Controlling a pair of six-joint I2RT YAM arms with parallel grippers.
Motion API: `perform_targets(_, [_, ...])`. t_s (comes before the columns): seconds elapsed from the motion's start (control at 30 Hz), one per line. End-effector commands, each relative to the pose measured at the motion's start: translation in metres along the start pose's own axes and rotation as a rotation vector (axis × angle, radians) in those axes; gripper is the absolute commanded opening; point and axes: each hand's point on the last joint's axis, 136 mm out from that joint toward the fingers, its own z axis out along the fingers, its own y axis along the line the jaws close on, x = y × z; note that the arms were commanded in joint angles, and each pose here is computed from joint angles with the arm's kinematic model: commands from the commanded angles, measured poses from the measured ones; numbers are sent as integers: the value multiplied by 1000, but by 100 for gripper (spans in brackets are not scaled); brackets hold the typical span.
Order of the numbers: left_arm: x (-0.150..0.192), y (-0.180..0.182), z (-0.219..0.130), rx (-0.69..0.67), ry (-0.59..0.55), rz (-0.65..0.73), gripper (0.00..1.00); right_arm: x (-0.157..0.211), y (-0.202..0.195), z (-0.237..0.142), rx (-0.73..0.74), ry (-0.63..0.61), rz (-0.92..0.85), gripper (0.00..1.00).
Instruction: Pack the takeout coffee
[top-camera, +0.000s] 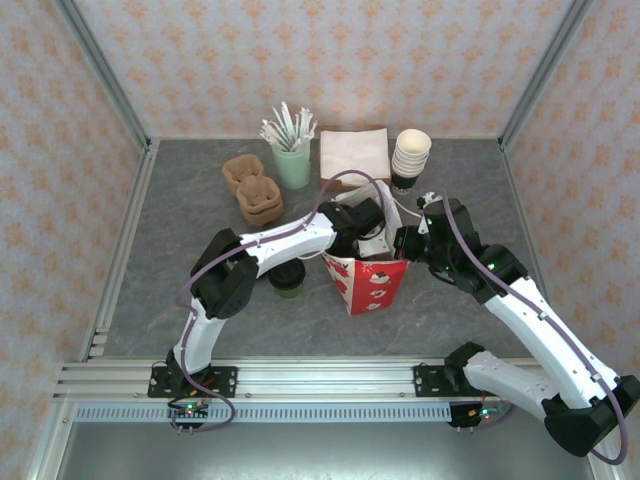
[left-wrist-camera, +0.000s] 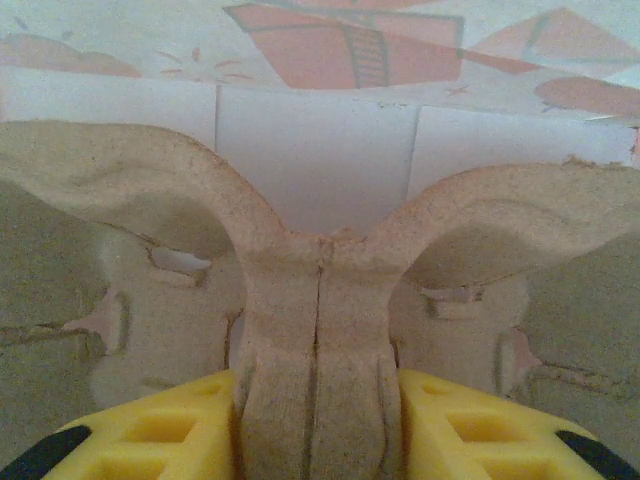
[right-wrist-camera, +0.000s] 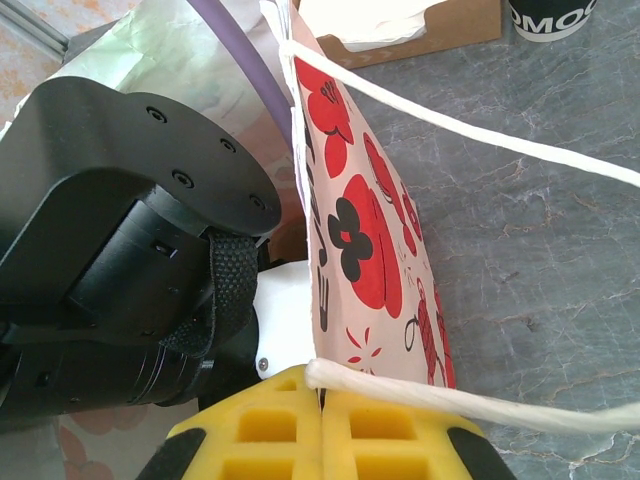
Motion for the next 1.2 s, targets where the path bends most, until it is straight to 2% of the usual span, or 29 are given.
perform_targets(0.0, [-2,-4,6,22,-11,19,42,-8,7,-3,-32,-49,8,0])
perform_targets(0.1, [-6,-5,-1,20,-31,17,46,-7,6,-3,-30,-46,8,0])
perform_targets(0.53, [-22,-13,-58,30,-147,36,93,1,-1,2,-6,-24,13,0])
perform_targets(0.83, [-25,-18,-97,33,-191,36,96,2,-8,0,31,-21,35,0])
perform_targets(1.17, [-34,-23,-155,8,-320,22,95,3,-15,-1,78,-12,60,0])
